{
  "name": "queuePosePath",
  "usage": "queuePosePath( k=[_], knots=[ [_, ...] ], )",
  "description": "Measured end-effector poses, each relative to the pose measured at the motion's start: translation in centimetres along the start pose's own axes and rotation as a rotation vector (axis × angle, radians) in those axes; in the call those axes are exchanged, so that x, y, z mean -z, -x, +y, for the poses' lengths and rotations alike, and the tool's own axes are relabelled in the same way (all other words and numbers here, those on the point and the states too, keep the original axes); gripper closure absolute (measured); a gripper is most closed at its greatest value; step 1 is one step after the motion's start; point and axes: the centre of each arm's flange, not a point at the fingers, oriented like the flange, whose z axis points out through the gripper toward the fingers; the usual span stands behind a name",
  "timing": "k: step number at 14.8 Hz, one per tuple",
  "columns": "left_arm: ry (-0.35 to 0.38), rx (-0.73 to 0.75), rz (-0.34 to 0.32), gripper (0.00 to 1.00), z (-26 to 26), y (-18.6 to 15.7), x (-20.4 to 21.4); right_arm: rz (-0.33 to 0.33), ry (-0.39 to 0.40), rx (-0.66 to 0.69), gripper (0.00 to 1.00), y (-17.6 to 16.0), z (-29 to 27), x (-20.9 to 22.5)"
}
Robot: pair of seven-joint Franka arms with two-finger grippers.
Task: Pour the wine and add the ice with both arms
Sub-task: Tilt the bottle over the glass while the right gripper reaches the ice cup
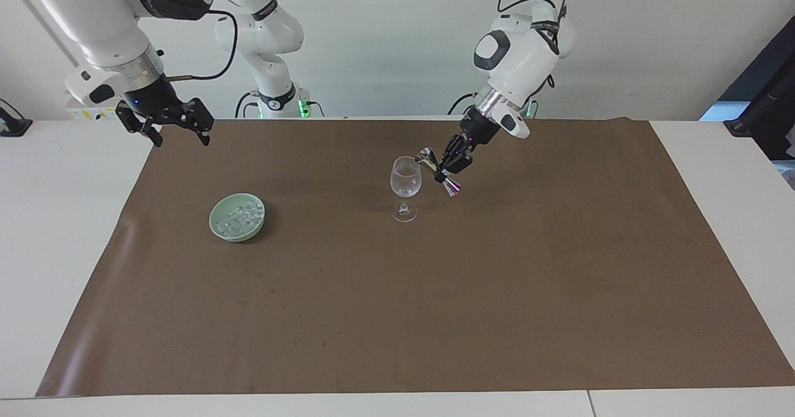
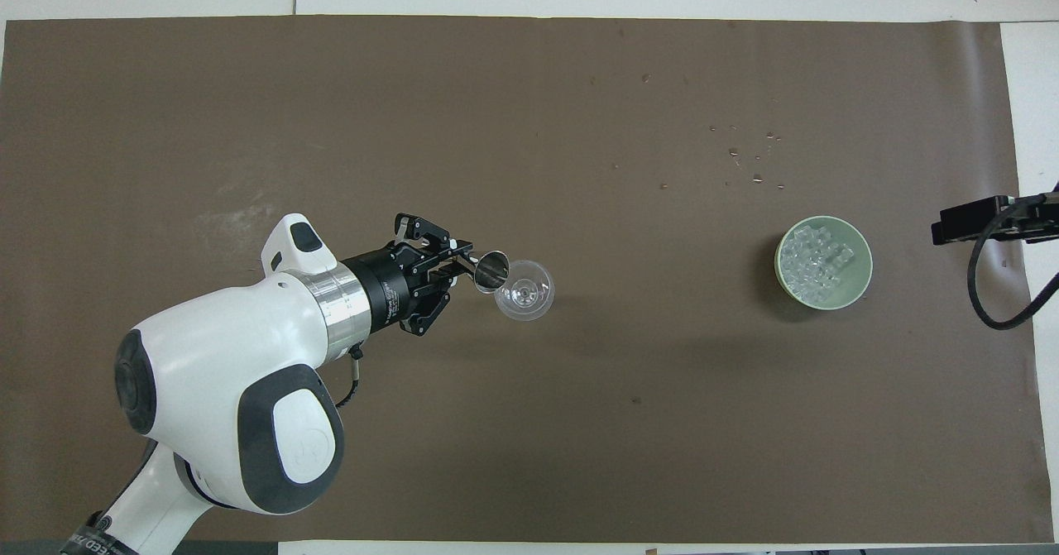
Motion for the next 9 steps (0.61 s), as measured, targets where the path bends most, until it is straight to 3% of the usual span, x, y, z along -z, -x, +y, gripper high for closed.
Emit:
queuePosePath(
  k=[5, 9],
  knots=[
    [-0.022, -0.091, 0.044, 0.78, 0.1, 0.1, -0.4, 0.016, -0.003, -0.054, 0.0, 1.1, -0.3, -3.4],
    [-0.021, -0.118, 0.057, 0.78, 0.3, 0.4, -0.3, 0.026, -0.001, -0.034, 0.0, 0.9, -1.3, -10.1]
  ],
)
